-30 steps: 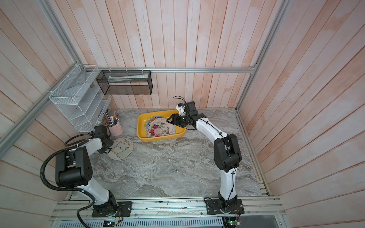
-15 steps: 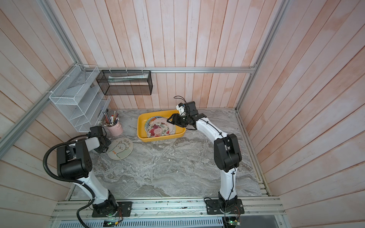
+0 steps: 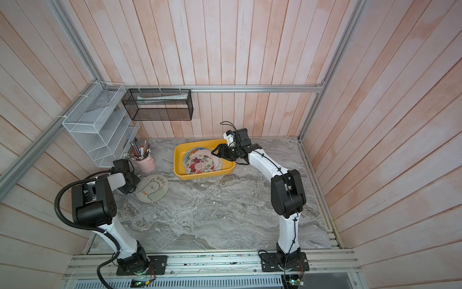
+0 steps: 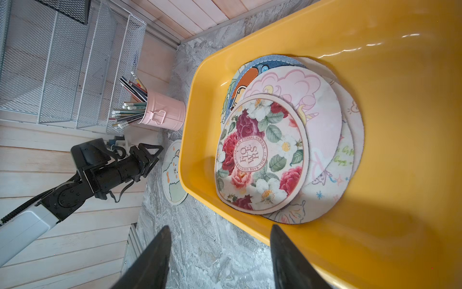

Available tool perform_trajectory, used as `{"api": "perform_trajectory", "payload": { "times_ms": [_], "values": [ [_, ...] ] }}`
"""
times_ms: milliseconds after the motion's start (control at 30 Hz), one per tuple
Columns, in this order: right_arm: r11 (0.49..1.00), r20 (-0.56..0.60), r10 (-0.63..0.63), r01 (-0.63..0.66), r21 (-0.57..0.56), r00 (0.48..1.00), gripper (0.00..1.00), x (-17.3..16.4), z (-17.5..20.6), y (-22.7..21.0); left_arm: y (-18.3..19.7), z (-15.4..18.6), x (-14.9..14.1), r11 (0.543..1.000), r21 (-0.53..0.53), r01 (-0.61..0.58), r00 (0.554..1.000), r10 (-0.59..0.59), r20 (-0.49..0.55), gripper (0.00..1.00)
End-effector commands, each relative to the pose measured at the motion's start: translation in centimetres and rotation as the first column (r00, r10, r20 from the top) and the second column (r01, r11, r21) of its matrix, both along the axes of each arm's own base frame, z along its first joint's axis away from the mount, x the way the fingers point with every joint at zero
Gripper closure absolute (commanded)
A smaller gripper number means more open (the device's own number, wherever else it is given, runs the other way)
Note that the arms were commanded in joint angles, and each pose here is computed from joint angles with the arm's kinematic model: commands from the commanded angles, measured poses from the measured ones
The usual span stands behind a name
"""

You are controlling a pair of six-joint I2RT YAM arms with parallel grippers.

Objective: Put the coasters into the storage box
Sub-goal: Move the coaster to the center of the board.

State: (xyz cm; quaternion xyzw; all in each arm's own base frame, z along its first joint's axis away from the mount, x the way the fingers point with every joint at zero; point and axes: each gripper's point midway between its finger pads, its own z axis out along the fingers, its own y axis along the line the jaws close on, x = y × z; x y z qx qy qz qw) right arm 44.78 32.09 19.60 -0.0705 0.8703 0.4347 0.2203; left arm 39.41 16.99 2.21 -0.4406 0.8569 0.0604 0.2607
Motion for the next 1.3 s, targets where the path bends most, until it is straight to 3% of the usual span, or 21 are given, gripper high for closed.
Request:
{"api": "perform_trajectory", "payload": {
  "times_ms": [0,267,700,1267],
  "values": [
    [1.000,0.040,0.012,-0.012,0.023,0.999,0.37,-0.4,2.2,-0.3,-6.4,-2.5,2.6,0.948,-0.108,0.299,0.953,-0.301,-0.011,0.39],
    [1.000,0.048,0.004,-0.005,0.026,0.999,0.37,-0.9,2.7,-1.0,-8.8,-2.6,1.6,0.923,-0.133,0.361,0.928,-0.370,-0.047,0.38],
    [1.000,0.051,0.004,-0.005,0.027,0.999,0.37,-1.3,3.0,-1.3,-13.0,-3.6,-1.7,0.854,-0.212,0.476,0.847,-0.509,-0.150,0.38],
    [0.999,0.057,0.006,-0.008,0.033,0.998,0.37,-1.3,3.6,-1.2,-17.6,-4.0,-7.7,0.792,-0.315,0.522,0.766,-0.598,-0.235,0.37]
  ]
}}
